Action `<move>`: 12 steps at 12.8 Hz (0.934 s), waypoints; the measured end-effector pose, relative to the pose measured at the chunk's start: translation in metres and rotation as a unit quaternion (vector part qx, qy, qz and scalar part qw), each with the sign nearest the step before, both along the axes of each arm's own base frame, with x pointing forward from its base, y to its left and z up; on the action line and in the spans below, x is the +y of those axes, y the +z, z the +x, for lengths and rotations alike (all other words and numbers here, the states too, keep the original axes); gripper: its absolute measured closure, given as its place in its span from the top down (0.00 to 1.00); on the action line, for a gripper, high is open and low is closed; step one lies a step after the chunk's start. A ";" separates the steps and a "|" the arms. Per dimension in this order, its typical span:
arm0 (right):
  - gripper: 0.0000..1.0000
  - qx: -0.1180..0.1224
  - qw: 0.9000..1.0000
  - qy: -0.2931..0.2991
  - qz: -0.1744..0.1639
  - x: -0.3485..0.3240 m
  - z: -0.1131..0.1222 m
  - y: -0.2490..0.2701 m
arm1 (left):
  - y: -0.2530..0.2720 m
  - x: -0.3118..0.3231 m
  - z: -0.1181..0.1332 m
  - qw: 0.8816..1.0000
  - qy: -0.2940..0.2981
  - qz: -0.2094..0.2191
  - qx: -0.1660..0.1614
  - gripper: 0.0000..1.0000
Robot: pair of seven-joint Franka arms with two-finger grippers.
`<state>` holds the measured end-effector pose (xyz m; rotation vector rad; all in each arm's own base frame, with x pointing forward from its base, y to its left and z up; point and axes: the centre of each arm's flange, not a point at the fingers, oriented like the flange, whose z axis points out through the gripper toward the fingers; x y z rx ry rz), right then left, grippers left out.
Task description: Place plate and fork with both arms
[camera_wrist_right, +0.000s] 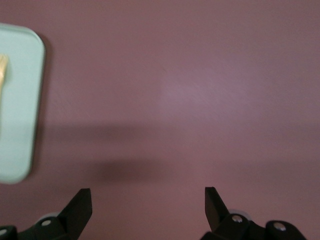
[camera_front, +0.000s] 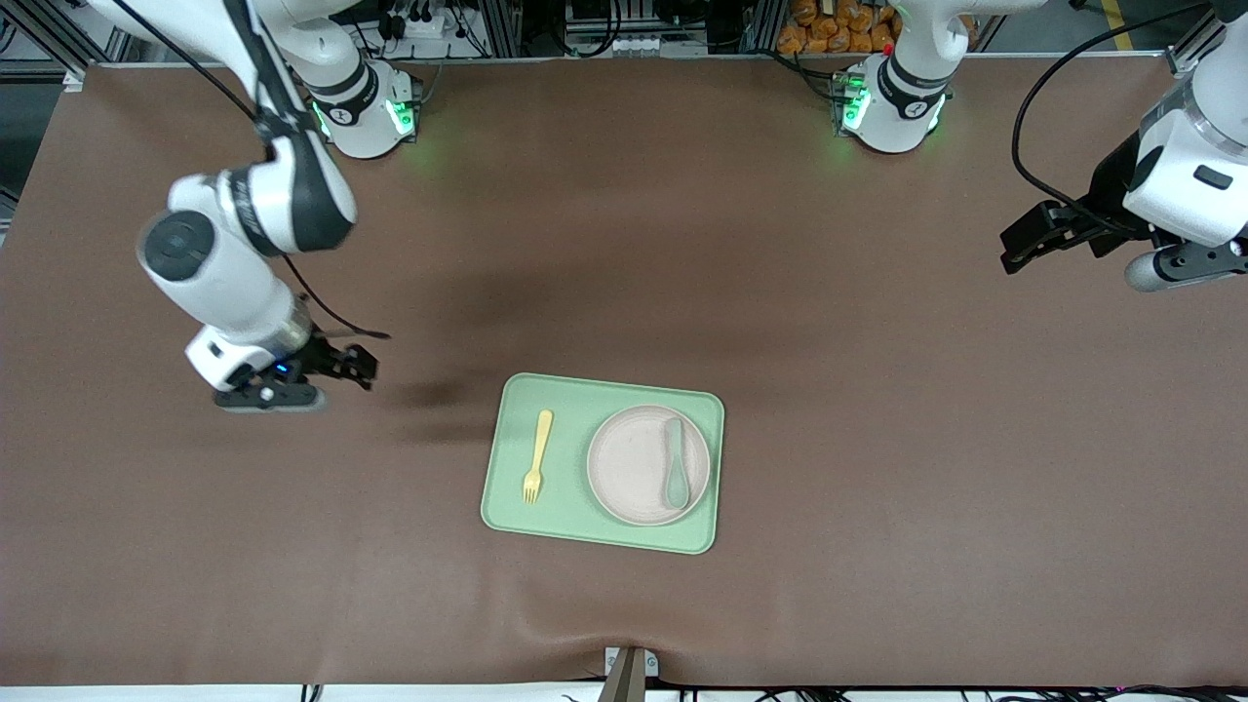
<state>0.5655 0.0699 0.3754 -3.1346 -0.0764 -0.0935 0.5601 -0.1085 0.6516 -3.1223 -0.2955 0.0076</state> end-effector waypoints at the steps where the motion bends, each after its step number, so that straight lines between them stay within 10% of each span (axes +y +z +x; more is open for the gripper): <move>1: 1.00 0.020 1.000 0.005 0.013 -0.029 -0.011 0.013 | 0.000 0.000 0.000 1.000 0.000 0.000 0.000 1.00; 5: 1.00 0.084 0.996 0.009 0.042 -0.104 -0.038 0.095 | 0.000 -0.002 -0.001 1.000 -0.002 0.000 0.001 1.00; 12: 1.00 0.091 0.995 -0.046 0.010 -0.108 -0.044 0.235 | 0.005 -0.012 -0.010 1.000 -0.013 0.002 0.006 1.00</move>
